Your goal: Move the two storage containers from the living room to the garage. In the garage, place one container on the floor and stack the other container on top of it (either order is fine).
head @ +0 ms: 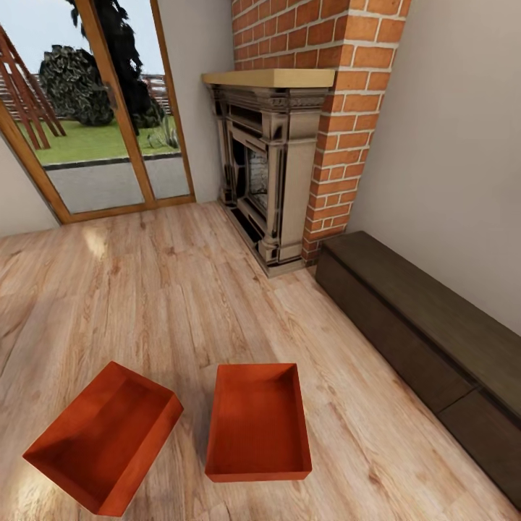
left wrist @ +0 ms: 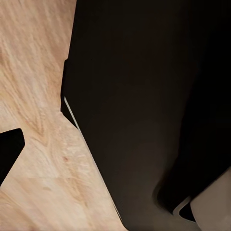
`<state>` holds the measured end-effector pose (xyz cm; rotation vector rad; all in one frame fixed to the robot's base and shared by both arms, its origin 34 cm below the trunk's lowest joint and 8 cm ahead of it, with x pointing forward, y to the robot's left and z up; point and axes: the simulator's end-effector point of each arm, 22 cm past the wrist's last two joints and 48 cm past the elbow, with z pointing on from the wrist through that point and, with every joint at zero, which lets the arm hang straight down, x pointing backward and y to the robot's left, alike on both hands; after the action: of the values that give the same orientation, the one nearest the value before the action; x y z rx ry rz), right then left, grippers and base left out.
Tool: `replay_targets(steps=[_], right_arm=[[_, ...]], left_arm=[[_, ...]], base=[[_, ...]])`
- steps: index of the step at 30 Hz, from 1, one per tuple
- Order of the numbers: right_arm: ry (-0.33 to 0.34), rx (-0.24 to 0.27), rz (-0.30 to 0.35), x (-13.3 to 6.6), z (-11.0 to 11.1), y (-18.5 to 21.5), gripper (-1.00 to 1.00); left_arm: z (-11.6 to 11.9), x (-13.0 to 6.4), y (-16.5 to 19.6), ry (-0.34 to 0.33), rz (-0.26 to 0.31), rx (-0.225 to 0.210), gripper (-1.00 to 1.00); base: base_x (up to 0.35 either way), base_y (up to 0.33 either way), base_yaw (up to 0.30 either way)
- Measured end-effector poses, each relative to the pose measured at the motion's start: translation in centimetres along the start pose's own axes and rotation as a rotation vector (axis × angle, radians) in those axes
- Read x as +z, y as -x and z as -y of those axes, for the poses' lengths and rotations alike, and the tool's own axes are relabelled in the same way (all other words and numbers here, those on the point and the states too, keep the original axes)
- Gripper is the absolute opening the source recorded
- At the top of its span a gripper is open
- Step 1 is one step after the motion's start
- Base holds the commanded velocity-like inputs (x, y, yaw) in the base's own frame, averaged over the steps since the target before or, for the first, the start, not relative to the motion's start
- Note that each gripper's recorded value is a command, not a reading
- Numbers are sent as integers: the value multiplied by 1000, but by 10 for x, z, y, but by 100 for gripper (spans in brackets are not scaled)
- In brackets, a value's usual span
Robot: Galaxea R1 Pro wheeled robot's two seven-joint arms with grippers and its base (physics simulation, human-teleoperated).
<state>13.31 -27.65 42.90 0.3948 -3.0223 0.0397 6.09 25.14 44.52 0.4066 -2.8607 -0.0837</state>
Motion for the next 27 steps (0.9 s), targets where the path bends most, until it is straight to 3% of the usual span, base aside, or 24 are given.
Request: replay_targets(steps=[3,5,11,12,13,17,22,27], right_arm=[[-5,13,-3,0,0,1,100],[-2,22,-2,0,-4,3,100],[0,26,28,1,-6,19,100],[1,28,52,1,-6,31,100],[2,30,97,1,-6,58,100],[-5,47,133,-3,-3,103,100],[-20,111,164,-8,11,144,100],[-49,160,265,-23,38,233,100]], left_arm=[[-3,0,8,2,16,5,100],[-15,-2,37,13,79,2,100],[-16,-4,54,13,119,6,100],[-13,-5,66,8,143,6,100],[-5,-11,97,-9,205,7,100],[10,-27,151,-40,310,7,100],[23,-34,178,-61,307,12,100],[49,-48,230,-90,307,34,100]], base=[[0,0,0],[0,0,0],[0,0,0],[0,0,0],[0,0,0],[0,0,0],[0,0,0],[0,0,0]])
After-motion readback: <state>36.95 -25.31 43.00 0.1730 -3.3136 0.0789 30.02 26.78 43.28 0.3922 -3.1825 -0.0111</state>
